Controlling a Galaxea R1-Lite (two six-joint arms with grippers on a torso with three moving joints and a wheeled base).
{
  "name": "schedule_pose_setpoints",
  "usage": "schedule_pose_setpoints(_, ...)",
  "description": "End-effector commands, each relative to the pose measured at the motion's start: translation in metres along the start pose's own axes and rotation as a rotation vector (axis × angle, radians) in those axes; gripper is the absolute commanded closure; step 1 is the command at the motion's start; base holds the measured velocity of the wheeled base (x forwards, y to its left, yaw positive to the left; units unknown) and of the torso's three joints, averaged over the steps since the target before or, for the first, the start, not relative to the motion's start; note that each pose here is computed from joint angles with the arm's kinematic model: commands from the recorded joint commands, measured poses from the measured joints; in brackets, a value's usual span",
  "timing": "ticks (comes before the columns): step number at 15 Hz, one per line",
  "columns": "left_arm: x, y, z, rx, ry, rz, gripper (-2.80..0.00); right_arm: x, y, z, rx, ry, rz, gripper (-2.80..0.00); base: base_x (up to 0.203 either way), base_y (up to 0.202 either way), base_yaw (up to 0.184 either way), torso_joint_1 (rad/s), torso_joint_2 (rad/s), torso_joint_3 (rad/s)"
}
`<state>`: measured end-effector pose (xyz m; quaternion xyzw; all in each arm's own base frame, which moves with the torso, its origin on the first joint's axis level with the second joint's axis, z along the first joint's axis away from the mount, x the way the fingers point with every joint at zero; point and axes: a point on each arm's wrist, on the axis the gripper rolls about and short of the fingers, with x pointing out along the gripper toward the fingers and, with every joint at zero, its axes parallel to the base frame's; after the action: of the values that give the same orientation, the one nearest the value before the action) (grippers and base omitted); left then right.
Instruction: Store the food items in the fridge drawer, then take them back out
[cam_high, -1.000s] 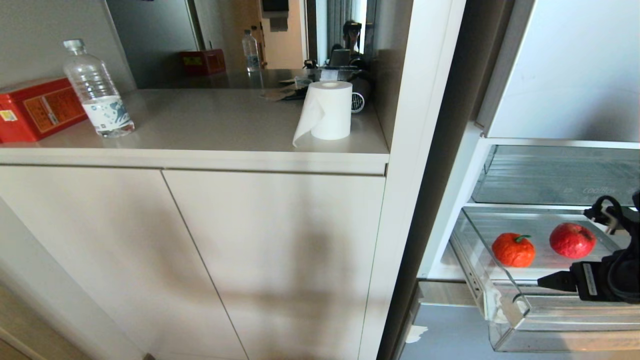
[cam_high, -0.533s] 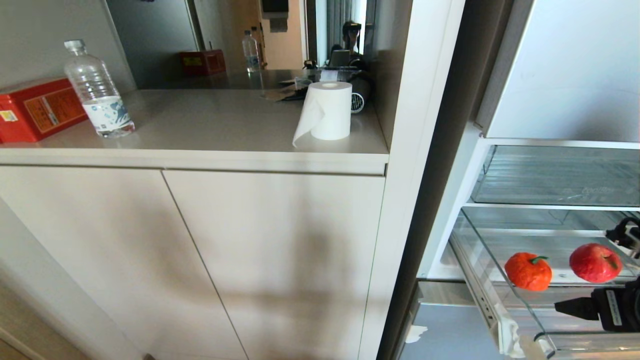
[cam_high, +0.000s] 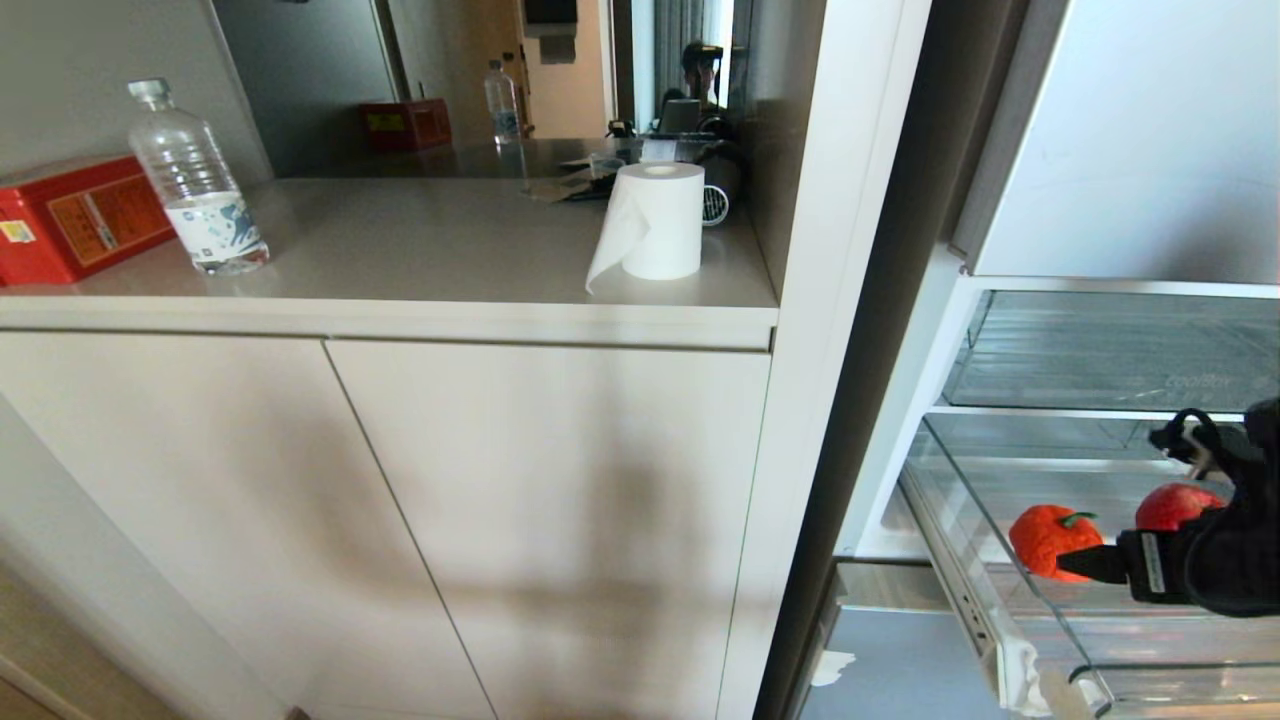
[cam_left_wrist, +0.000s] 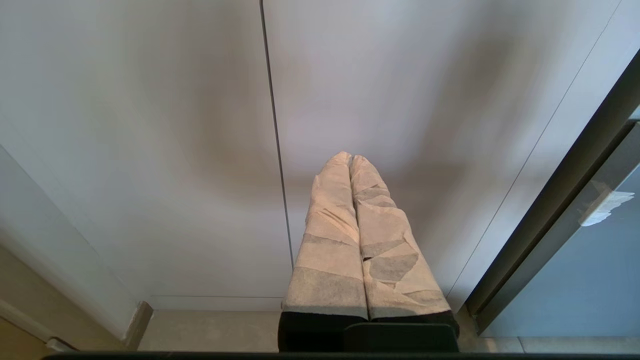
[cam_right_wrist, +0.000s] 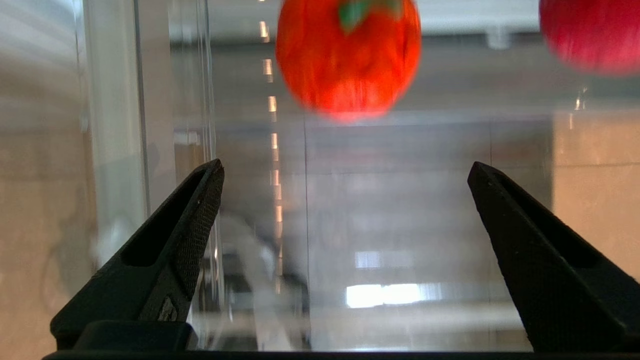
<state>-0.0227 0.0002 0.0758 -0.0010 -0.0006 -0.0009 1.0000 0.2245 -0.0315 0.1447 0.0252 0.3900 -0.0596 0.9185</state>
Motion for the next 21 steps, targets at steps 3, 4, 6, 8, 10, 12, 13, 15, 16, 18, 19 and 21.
schedule_pose_setpoints(3, 0.000, 0.000, 0.000, 0.000, 0.001, 0.000, 0.00, 0.050, 0.000, 0.006, -0.001, 0.004, -0.005, -2.80, 0.000, 0.000, 0.000, 0.000, 0.00, 0.000)
schedule_pose_setpoints(4, 0.000, 0.000, 0.000, 0.000, 0.000, 0.000, 0.00, 0.058, 0.000, 0.006, -0.001, 0.003, -0.005, -2.80, 0.000, 0.000, 0.000, 0.000, 0.00, 0.000)
schedule_pose_setpoints(6, 0.000, 0.000, 0.000, -0.001, 0.000, 0.000, 0.00, 0.075, 0.000, 0.007, 0.001, -0.006, -0.006, -2.80, 0.000, 0.000, 0.000, 0.000, 0.00, 0.000)
schedule_pose_setpoints(8, 0.000, 0.000, 0.000, -0.001, 0.000, 0.000, 0.00, 0.086, -0.001, 0.009, 0.002, -0.018, -0.008, -2.80, 0.000, 0.000, 0.000, 0.000, 0.00, 0.000)
schedule_pose_setpoints(10, 0.000, 0.000, 0.000, 0.000, 0.000, 0.002, 0.00, 0.090, -0.001, 0.009, 0.006, -0.019, -0.009, -2.80, 0.000, 0.000, 0.000, 0.000, 0.00, 0.000)
schedule_pose_setpoints(12, 0.000, 0.000, 0.000, -0.001, 0.001, 0.000, 0.00, 0.096, -0.001, 0.007, 0.003, -0.013, -0.010, -0.04, 0.000, 0.000, 0.000, 0.000, 0.00, 0.000)
schedule_pose_setpoints(13, 0.000, 0.000, 0.000, 0.000, 0.000, 0.000, 0.00, 0.097, -0.001, 0.007, 0.003, -0.017, -0.010, 0.00, 0.000, 0.000, 0.000, 0.000, 0.00, 0.000)
schedule_pose_setpoints(15, 0.000, 0.000, 0.000, -0.001, 0.000, 0.000, 0.00, 0.099, -0.001, 0.007, 0.006, -0.016, -0.007, 0.00, 0.000, 0.000, 0.000, 0.000, 0.00, 0.000)
schedule_pose_setpoints(16, 0.000, 0.000, 0.000, -0.001, 0.000, 0.000, 0.00, 0.100, -0.001, 0.006, 0.006, -0.013, -0.005, 0.00, 0.000, 0.000, 0.000, 0.000, 0.00, 0.000)
schedule_pose_setpoints(18, 0.000, 0.000, 0.000, 0.000, 0.000, 0.002, 0.00, 0.099, -0.001, 0.007, 0.006, -0.017, -0.007, 0.00, 0.000, 0.000, 0.000, 0.000, 0.00, 0.000)
schedule_pose_setpoints(19, 0.000, 0.000, 0.000, -0.001, 0.001, 0.000, 0.00, 0.097, -0.001, 0.007, 0.006, -0.023, -0.008, 0.00, 0.000, 0.000, 0.000, 0.000, 0.00, 0.000)
schedule_pose_setpoints(21, 0.000, 0.000, 0.000, 0.000, 0.000, 0.000, 0.00, 0.081, -0.001, 0.011, 0.007, -0.064, -0.006, 0.00, 0.000, 0.000, 0.000, 0.000, 0.00, 0.000)
